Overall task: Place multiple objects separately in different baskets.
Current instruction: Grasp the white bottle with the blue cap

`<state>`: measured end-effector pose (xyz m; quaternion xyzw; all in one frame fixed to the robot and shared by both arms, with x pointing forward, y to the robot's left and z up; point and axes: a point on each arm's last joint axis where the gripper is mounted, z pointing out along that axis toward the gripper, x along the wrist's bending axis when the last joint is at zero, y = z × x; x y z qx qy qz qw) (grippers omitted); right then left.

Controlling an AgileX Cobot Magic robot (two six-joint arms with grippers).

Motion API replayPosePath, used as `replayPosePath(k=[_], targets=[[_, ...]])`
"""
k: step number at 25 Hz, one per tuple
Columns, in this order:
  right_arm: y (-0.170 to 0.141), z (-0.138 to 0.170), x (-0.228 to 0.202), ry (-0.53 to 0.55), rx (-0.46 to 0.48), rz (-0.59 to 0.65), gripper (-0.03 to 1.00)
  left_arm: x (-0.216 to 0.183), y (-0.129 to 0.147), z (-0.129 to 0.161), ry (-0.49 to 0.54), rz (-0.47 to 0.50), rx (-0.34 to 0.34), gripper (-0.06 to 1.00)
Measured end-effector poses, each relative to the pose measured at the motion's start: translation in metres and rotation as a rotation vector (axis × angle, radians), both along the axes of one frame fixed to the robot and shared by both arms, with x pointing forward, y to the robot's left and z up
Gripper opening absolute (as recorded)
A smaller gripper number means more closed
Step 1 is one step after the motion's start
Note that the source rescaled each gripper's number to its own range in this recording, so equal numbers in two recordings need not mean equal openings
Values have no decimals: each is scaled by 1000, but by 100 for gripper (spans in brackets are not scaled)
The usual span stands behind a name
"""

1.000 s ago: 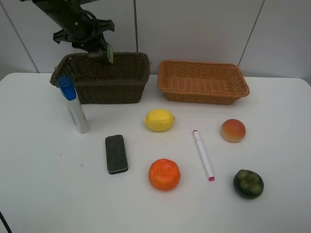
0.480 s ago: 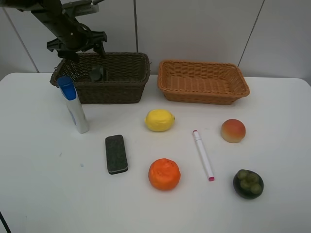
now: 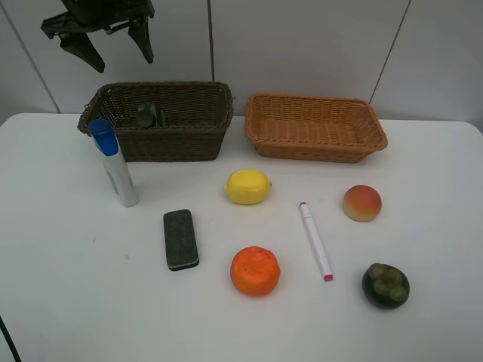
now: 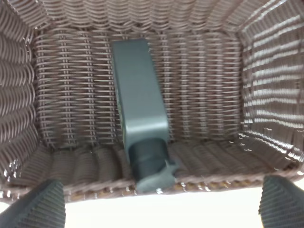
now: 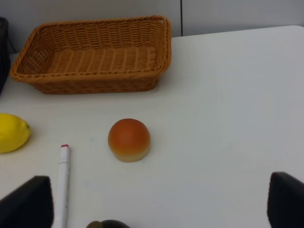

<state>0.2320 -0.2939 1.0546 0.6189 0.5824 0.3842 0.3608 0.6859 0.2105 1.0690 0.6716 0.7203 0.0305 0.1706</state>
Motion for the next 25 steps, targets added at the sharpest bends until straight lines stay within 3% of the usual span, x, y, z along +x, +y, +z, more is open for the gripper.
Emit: replayPosePath(k=[4, 11, 18, 25], targets=[[0, 0, 0, 0, 0, 0, 100, -24, 2, 23, -8, 3, -29, 100], [0, 0, 0, 0, 0, 0, 100, -110, 14, 27, 116, 36, -52, 100], [0, 0, 0, 0, 0, 0, 100, -143, 23, -23, 308, 65, 18, 100], [0, 0, 0, 0, 0, 0, 100, -118, 17, -68, 345, 101, 1, 100]])
